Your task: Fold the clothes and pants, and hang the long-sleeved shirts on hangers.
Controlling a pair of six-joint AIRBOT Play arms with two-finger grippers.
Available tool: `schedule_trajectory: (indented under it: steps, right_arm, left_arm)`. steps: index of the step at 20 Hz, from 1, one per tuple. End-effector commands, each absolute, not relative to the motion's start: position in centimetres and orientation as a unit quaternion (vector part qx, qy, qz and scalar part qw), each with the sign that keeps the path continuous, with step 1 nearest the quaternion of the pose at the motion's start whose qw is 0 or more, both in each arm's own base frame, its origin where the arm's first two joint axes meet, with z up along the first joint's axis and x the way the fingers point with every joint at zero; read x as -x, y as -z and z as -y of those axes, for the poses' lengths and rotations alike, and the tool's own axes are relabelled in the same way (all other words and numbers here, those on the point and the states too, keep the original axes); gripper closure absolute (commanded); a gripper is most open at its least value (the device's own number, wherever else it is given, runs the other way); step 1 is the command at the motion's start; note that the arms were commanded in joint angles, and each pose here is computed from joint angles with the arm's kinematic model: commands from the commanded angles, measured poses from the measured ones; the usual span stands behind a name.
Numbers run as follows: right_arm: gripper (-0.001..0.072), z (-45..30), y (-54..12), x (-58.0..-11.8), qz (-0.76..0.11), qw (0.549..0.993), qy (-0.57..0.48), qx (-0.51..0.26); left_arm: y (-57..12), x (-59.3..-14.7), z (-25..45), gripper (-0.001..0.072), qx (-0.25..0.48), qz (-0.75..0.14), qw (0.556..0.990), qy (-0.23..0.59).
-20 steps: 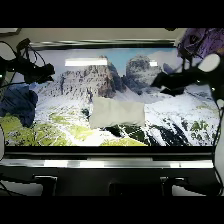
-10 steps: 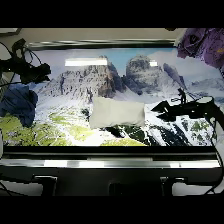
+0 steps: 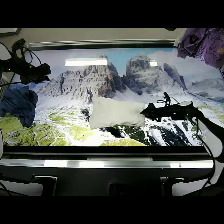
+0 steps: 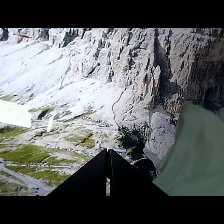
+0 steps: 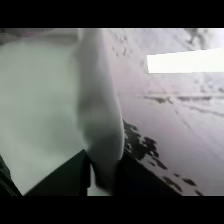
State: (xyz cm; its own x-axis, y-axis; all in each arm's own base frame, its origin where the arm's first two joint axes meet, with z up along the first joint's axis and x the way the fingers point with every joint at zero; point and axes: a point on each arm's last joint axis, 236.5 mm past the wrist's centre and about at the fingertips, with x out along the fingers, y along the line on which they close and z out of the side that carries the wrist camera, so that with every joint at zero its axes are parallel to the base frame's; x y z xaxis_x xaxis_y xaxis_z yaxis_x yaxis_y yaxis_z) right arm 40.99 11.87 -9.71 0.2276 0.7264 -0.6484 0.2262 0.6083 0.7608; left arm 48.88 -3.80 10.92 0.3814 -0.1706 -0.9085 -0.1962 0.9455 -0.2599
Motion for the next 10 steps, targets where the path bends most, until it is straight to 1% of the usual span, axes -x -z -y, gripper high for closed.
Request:
schedule_trajectory:
  steps: [1,2,4,10]
  right_arm:
    - [0.0680,-13.2,9.2,-41.3,-0.589,0.672,-0.198,-0.402]
    - [0.0685,-13.0,8.2,-41.8,-0.581,0.679,-0.204,-0.400]
    - [0.0686,-11.5,5.3,-44.4,-0.555,0.708,-0.198,-0.389]
    - [0.0686,-2.2,-4.1,-52.3,-0.468,0.790,-0.110,-0.382]
  left_arm:
    - [-11.0,-48.9,3.8,0.0691,0.165,-0.556,0.815,-0.008]
    - [-11.0,-48.9,3.8,0.0691,0.165,-0.556,0.815,-0.008]
    - [-11.0,-48.9,3.8,0.0691,0.165,-0.556,0.815,-0.008]
    - [-10.9,-48.9,3.8,0.0691,0.165,-0.556,0.815,-0.008]
